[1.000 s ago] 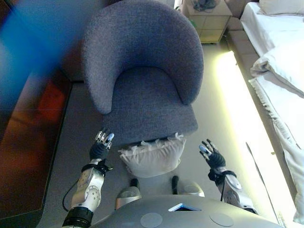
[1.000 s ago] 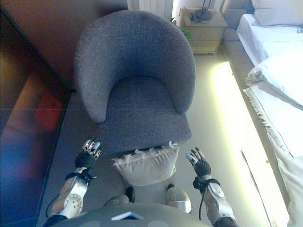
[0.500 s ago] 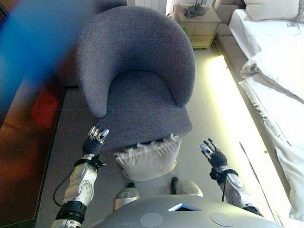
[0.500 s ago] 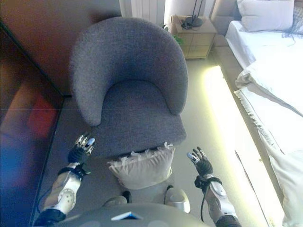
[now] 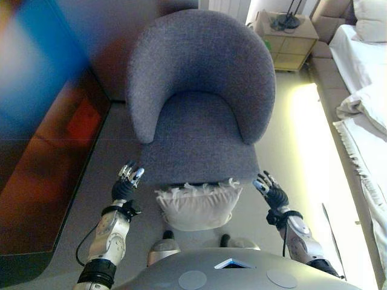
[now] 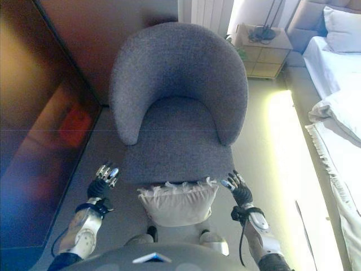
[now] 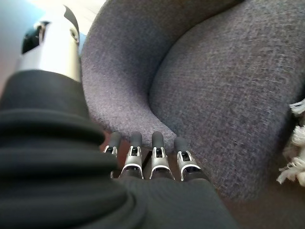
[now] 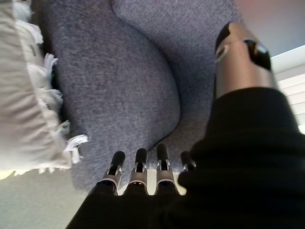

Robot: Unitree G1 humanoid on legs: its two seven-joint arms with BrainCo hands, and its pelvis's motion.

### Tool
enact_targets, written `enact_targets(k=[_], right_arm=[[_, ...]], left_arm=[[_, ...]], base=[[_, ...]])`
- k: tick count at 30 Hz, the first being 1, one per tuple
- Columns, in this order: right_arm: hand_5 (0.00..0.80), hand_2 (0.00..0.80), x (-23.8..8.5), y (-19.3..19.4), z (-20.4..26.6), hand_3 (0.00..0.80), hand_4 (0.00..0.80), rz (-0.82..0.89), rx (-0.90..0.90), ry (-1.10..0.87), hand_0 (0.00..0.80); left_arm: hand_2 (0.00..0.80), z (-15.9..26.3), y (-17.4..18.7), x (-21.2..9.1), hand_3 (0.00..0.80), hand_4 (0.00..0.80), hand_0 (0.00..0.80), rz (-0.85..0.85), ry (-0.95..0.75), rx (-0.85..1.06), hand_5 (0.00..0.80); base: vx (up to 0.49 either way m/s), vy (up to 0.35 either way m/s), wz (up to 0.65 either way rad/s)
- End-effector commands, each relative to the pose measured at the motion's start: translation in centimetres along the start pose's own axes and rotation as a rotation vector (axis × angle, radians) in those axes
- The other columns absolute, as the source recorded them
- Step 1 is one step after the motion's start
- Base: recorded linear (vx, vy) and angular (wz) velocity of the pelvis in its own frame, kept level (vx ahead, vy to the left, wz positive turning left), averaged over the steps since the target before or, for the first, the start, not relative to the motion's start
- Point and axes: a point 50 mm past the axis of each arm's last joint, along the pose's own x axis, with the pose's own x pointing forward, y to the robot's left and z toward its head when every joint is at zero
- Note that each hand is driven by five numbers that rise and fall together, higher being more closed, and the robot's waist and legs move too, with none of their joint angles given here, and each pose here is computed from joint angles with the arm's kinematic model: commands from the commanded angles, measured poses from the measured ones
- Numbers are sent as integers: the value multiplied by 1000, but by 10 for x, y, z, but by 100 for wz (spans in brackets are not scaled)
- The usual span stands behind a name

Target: Pick up the cushion and take it to the sofa

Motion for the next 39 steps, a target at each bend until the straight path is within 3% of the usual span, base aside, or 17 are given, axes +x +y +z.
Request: enact_targets(k=[1,11,15,20,26,39], right_arm=[[0,0,10,17,33,0,0,46,-50,-154,0],[0,0,14,26,38,0,0,100,-21,-147,0],[0,0,10,35,36,0,0,228,260,-126,0],[0,0,7,62,30,0,0,537,691,-97,0],[0,0,1,91,34,0,0,809,935,-95,0],[0,0,-4,101,29,0,0,858,966,-38,0]], left_arm=[[0,28,-8,10,0,0,0,-55,-103,92,0],[0,25,-9,9,0,0,0,-97,-83,33,0],[0,24,-20,8,0,0,0,-214,-50,-154,0],[0,5,-54,0,0,0,0,-547,59,-589,0],[0,-2,-72,-10,0,0,0,-743,87,-726,0],[0,0,-72,-9,0,0,0,-718,81,-732,0]], base=[[6,30,10],[0,3,1],[0,0,0],[-6,-1,0],[0,0,0],[0,0,0]])
